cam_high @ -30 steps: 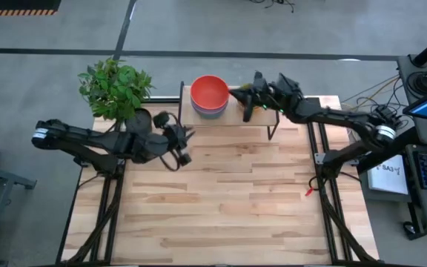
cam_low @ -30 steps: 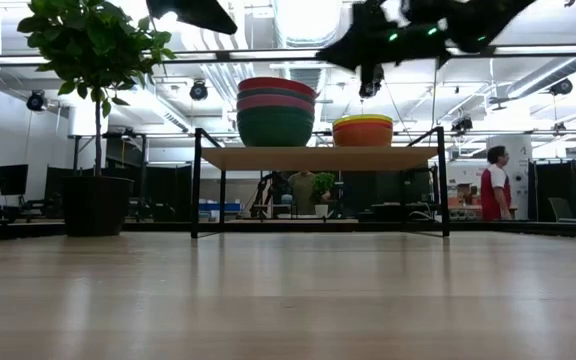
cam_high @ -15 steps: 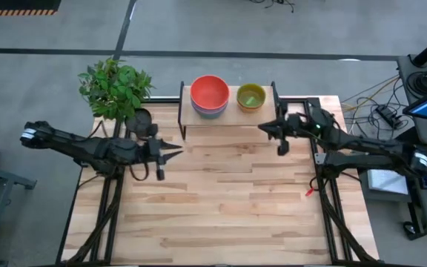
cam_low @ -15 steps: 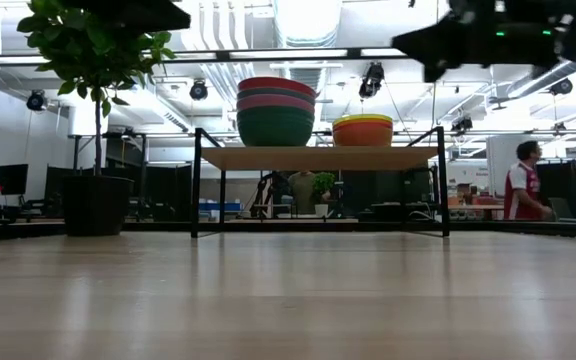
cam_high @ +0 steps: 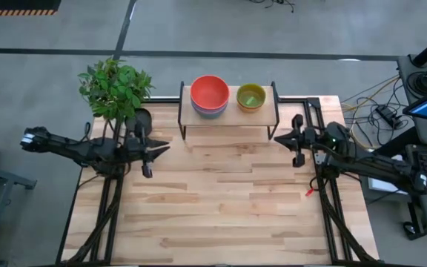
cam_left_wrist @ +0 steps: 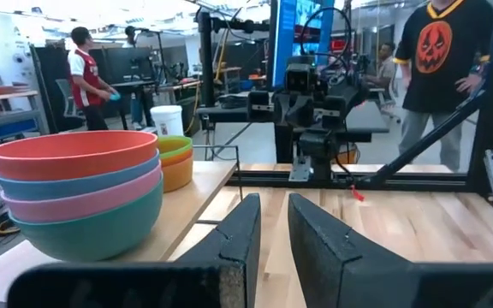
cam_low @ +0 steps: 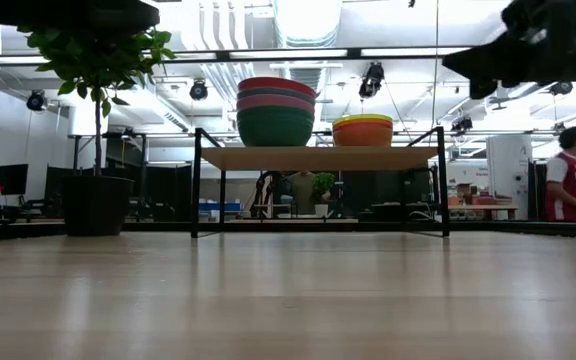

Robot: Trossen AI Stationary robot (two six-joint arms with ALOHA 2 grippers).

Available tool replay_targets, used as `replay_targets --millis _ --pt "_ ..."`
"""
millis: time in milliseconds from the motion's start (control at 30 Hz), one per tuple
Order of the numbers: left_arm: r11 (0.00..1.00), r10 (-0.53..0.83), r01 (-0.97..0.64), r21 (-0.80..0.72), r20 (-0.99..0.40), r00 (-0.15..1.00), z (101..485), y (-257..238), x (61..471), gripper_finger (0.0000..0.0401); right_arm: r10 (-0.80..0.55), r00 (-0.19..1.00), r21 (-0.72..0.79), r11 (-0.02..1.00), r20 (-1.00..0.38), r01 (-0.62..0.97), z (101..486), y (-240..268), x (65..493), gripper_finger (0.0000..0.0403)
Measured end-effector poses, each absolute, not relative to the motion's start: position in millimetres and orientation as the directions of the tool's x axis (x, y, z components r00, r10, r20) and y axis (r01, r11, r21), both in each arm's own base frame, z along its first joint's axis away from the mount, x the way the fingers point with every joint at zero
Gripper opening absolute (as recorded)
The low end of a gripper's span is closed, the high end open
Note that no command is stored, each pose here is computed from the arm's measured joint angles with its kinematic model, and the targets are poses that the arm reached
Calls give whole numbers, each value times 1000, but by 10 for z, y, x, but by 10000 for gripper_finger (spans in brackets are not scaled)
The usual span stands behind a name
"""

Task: Place and stack bowls onto a shelf
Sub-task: Return to Home Position

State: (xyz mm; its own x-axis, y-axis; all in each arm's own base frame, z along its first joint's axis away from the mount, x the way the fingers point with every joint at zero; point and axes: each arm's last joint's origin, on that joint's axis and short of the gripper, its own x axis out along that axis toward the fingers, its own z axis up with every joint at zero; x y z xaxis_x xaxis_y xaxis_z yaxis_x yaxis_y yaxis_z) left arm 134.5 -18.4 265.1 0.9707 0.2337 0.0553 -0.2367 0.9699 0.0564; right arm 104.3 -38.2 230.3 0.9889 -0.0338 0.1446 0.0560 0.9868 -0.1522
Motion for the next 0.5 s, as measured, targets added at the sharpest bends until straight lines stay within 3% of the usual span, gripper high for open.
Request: replay_targets --millis 367,500 --pt "976 216 -216 -9 95 972 2411 -175 1287 46 -46 993 -219 973 105 69 2125 -273 814 9" --pt "989 146 -144 -21 143 979 2291 -192 1277 46 -43 996 -199 978 76 58 1998 -277 825 9"
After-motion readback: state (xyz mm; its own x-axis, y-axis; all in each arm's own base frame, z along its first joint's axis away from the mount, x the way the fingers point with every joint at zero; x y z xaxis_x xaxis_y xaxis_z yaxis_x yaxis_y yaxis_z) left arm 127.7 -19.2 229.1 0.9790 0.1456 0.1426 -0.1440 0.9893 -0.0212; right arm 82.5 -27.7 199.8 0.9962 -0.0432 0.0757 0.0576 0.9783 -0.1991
